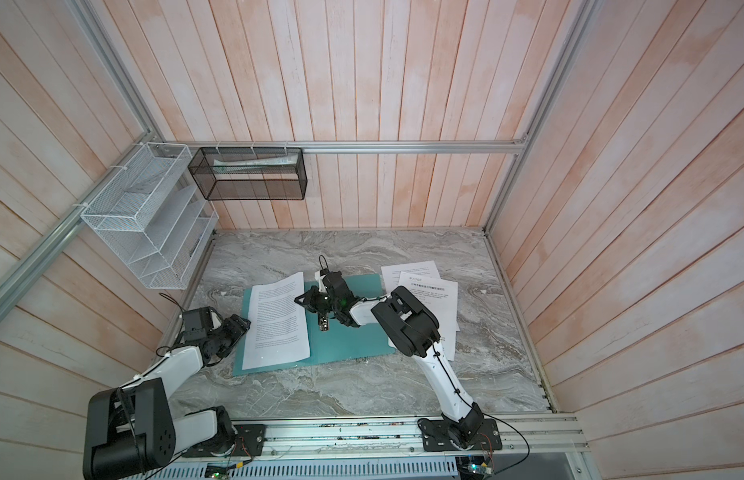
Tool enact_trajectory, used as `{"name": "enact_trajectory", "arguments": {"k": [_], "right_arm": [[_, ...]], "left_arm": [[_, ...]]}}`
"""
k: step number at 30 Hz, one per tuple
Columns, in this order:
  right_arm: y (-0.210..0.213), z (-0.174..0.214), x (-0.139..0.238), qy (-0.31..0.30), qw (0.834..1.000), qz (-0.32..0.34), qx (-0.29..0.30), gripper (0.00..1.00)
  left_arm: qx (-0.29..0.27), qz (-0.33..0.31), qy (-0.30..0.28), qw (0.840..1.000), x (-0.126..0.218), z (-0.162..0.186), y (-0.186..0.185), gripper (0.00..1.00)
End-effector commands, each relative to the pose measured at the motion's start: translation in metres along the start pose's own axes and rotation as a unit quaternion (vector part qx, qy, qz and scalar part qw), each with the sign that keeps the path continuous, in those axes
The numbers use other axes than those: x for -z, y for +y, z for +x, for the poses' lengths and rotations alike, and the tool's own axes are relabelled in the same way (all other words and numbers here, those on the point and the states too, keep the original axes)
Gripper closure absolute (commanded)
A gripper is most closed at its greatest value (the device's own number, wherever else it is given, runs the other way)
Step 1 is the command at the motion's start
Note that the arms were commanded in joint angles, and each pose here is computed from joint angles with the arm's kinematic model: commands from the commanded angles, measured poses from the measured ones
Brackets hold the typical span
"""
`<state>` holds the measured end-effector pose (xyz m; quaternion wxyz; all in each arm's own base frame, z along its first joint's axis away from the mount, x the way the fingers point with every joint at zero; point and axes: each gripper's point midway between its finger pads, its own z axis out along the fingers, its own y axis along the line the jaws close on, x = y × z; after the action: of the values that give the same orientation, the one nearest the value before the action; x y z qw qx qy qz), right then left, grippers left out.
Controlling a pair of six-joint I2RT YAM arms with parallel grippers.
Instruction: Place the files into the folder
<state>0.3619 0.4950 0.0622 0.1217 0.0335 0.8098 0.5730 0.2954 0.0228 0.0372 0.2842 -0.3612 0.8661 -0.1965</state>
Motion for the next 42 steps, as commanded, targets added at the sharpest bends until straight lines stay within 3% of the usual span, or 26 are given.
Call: {"name": "enact_trajectory", "arguments": {"k": [1,18,42], "right_arm": [[0.001,-0.002,-0.001,-0.021,1.0,0.006,-0.019,1.0],[-0.012,0.01,-0.007,-0.045,0.996,0.064,-0.045,1.0],[0.001,0.033,-0.024,-0.021,0.997,0.059,-0.042,1.0]], "left_arm": [[0.014,-0.027,0.045,0.999,-0.004,0.025,0.018,0.24],[0.012,-0.026,0.046,0.999,-0.004,0.025,0.017,0.24],[0.01,-0.021,0.044,0.999,-0.003,0.025,0.015,0.25]]}}
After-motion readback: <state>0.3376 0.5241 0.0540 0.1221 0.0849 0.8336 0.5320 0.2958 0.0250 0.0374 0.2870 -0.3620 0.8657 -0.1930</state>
